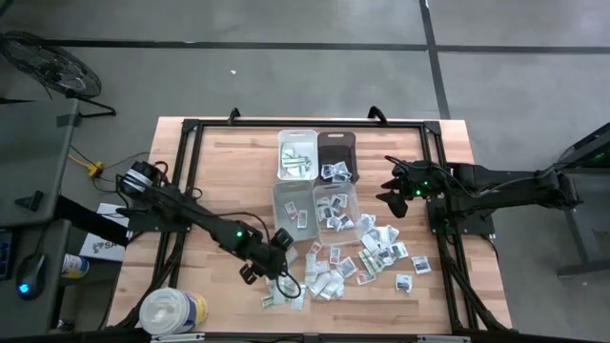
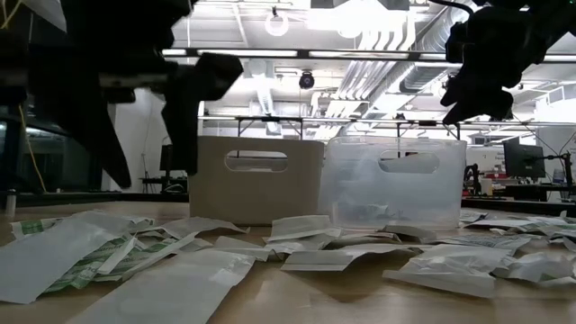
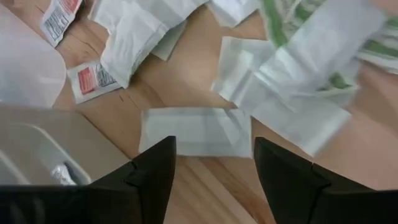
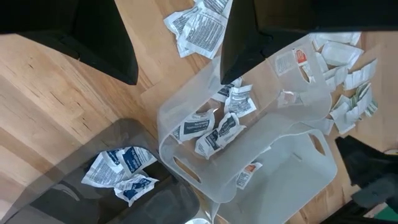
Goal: Pick & Place First Aid Supplies
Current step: Put the green bandage pack into the white bin
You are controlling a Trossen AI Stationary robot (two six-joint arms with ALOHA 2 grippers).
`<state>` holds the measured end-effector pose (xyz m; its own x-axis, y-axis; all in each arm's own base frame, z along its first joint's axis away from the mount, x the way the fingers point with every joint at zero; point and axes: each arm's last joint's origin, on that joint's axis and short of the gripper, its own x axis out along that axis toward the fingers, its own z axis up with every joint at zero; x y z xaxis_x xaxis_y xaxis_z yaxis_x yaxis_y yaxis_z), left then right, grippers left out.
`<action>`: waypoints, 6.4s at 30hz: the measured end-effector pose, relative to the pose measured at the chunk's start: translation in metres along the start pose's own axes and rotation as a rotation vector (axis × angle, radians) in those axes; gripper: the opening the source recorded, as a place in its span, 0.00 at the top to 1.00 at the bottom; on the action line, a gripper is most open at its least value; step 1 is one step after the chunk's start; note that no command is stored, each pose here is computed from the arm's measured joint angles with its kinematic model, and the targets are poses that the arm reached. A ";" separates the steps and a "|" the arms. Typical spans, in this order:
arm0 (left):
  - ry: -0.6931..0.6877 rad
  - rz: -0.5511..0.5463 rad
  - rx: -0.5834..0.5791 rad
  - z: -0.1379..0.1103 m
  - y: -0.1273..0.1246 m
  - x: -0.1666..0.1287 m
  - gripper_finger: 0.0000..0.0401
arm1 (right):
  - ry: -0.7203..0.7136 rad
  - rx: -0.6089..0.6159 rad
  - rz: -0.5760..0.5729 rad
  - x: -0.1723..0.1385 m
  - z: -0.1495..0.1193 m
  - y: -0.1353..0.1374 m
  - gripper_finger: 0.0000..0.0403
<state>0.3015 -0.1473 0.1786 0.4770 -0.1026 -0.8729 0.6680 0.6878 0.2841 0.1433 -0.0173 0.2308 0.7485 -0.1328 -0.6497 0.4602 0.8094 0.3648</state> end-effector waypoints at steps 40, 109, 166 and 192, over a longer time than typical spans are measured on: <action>0.038 -0.002 0.185 -0.002 -0.003 0.017 0.47 | -0.004 0.026 -0.006 0.000 0.000 0.000 0.45; 0.054 -0.048 0.036 0.009 -0.005 0.025 1.00 | 0.017 0.046 0.028 0.000 0.000 0.001 0.45; -0.131 0.323 -0.255 0.010 0.158 -0.031 1.00 | 0.031 0.007 0.052 0.000 -0.001 0.002 0.45; 0.101 0.329 -0.738 -0.134 0.245 -0.058 1.00 | 0.031 -0.001 0.053 0.000 -0.001 0.002 0.45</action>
<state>0.3607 0.1234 0.2461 0.5055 0.2286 -0.8320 -0.0628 0.9715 0.2287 0.1436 -0.0156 0.2311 0.7569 -0.0718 -0.6496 0.4194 0.8156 0.3986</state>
